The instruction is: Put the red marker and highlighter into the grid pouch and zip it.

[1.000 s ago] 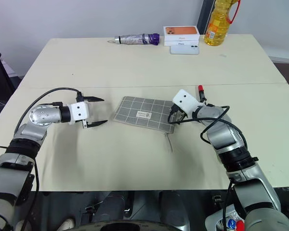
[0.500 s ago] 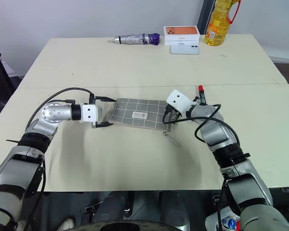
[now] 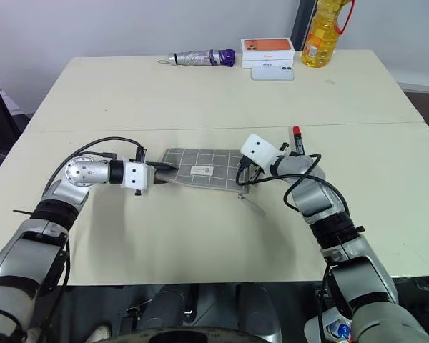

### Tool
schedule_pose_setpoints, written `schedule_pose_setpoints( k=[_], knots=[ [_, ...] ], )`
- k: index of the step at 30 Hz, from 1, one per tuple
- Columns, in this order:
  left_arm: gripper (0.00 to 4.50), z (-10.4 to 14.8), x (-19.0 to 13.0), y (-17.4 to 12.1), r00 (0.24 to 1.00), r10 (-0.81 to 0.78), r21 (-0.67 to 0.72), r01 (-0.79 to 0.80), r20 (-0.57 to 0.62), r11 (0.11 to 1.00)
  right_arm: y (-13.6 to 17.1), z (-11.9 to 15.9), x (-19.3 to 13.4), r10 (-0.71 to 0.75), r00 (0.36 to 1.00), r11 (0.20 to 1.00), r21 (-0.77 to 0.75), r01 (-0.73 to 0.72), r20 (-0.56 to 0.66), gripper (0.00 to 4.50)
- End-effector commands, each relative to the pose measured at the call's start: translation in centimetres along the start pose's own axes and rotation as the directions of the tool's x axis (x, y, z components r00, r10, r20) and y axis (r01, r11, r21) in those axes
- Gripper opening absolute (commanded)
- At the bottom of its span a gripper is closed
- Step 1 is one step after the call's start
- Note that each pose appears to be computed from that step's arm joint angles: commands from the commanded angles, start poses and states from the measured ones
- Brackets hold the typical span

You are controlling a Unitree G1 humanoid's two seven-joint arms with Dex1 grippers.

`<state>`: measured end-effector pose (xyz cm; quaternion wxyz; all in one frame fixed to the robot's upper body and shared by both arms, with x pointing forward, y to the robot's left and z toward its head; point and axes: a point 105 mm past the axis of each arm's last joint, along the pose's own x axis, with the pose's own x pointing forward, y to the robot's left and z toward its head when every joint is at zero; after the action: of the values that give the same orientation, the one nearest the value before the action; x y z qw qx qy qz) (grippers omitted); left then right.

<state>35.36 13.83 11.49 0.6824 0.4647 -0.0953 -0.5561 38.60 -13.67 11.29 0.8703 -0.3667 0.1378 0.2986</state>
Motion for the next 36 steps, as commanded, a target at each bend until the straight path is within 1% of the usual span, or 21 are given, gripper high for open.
schedule_pose_setpoints(
  k=[1, 3, 4, 6, 8, 9, 10, 11, 13, 15, 18, 23, 28, 32, 36],
  knots=[
    [0.01, 0.5, -0.9, 0.9, 0.996, 0.082, -0.034, -0.081, 0.037, 0.996, -0.6, 1.4, -0.4, -0.023, 0.999, 1.0, -0.015, 0.024, 0.049, 0.0],
    [0.01, 0.4, -1.2, 1.3, 0.99, 0.132, -0.107, -0.127, 0.04, 0.986, -1.4, 1.6, -0.8, -0.053, 0.997, 0.999, 0.006, 0.053, 0.061, 0.0],
    [0.01, 0.4, -1.4, 1.8, 0.983, 0.178, -0.169, -0.168, 0.042, 0.971, -2.1, 1.7, -1.2, -0.076, 0.995, 0.997, 0.021, 0.075, 0.07, 0.0],
    [0.01, 0.4, -1.8, 2.7, 0.964, 0.265, -0.298, -0.242, 0.037, 0.923, -3.3, 1.8, -2.2, -0.122, 0.989, 0.992, 0.047, 0.119, 0.087, 0.0],
    [0.01, 0.9, -2.2, 3.4, 0.939, 0.343, -0.415, -0.299, 0.033, 0.859, -4.4, 1.8, -3.4, -0.14, 0.984, 0.985, 0.112, 0.128, 0.108, 0.0],
    [0.0, 1.2, -2.4, 3.5, 0.926, 0.377, -0.465, -0.32, 0.031, 0.826, -4.9, 1.9, -4.0, -0.162, 0.979, 0.978, 0.151, 0.143, 0.123, 0.41],
    [0.0, 1.5, -2.5, 3.5, 0.917, 0.398, -0.497, -0.333, 0.029, 0.802, -5.2, 1.9, -4.5, -0.17, 0.977, 0.972, 0.183, 0.145, 0.131, 0.56],
    [0.0, 1.8, -2.5, 3.5, 0.907, 0.42, -0.525, -0.347, 0.023, 0.777, -5.4, 1.9, -4.9, -0.175, 0.975, 0.968, 0.204, 0.145, 0.136, 0.91],
    [0.0, 2.4, -2.4, 3.4, 0.89, 0.456, -0.58, -0.367, 0.008, 0.727, -5.6, 1.8, -5.5, -0.184, 0.972, 0.961, 0.232, 0.148, 0.143, 1.85],
    [0.0, 3.1, -2.1, 3.2, 0.877, 0.48, -0.618, -0.38, -0.005, 0.688, -6.1, 1.8, -6.1, -0.21, 0.966, 0.947, 0.277, 0.162, 0.154, 2.94],
    [0.0, 3.7, -1.5, 2.9, 0.87, 0.492, -0.646, -0.394, -0.032, 0.654, -6.1, 2.4, -6.5, -0.213, 0.957, 0.938, 0.314, 0.144, 0.197, 4.47],
    [0.0, 5.0, -0.1, 2.6, 0.862, 0.505, -0.704, -0.382, -0.038, 0.599, -4.0, 4.2, -6.3, -0.147, 0.949, 0.944, 0.325, 0.052, 0.278, 4.47],
    [0.0, 5.4, 0.7, 2.2, 0.876, 0.48, -0.709, -0.369, -0.049, 0.601, -2.5, 5.5, -5.9, -0.117, 0.935, 0.929, 0.371, -0.017, 0.335, 4.47],
    [0.0, 5.5, 0.9, 2.2, 0.881, 0.472, -0.712, -0.361, -0.047, 0.603, -2.3, 6.0, -5.3, -0.133, 0.932, 0.919, 0.394, -0.011, 0.337, 4.47],
    [0.0, 5.5, 0.9, 2.1, 0.885, 0.463, -0.709, -0.355, -0.046, 0.609, -2.9, 5.9, -4.9, -0.179, 0.931, 0.904, 0.426, 0.028, 0.317, 4.47]
  ],
)
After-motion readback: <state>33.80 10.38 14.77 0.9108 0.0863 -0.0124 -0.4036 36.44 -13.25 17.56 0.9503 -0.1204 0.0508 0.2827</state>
